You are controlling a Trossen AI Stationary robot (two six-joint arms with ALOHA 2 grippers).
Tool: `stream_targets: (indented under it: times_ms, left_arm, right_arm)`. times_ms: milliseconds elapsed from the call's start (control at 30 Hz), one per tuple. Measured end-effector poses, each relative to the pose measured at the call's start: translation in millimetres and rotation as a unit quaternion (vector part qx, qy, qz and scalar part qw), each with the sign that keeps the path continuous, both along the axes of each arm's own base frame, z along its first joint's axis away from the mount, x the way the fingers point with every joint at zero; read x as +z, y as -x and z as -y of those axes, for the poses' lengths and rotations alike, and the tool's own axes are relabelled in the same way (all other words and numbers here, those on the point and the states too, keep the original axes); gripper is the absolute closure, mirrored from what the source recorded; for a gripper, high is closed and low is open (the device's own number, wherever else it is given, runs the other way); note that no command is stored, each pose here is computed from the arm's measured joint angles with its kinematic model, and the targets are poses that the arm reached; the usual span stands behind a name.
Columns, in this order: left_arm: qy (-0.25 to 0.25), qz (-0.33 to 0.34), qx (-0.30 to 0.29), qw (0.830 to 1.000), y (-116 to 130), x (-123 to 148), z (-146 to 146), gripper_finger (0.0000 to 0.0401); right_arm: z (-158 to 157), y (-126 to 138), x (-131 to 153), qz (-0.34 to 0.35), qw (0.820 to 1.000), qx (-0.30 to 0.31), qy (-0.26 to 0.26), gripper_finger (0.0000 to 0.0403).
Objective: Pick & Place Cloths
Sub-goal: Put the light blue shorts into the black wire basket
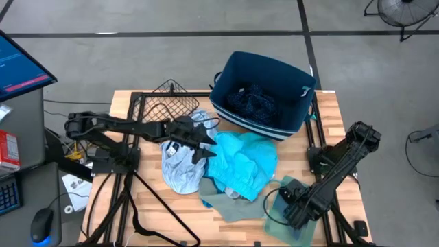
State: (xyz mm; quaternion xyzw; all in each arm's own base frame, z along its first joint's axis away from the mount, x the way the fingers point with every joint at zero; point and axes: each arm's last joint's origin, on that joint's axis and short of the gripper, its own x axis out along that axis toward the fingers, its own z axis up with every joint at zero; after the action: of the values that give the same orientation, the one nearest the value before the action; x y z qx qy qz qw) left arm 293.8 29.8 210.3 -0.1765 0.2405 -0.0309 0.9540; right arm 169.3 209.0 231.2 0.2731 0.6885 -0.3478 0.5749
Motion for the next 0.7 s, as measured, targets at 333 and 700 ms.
stream_targets:
  times_ms: [333, 700]
  left_arm:
    - [-0.027, -0.016, 0.037, 0.999, -9.4, -15.7, 2.8, 0.0089]
    - [-0.032, -0.062, 0.028, 0.997, -18.4, -44.6, 9.5, 0.0136]
  right_arm:
    - [-1.7, -2.1, -0.4, 0.015, 1.000, 0.001, -0.005, 0.0081]
    - [-0.9, -3.8, -0.6, 0.041, 0.999, 0.004, 0.013, 0.0081]
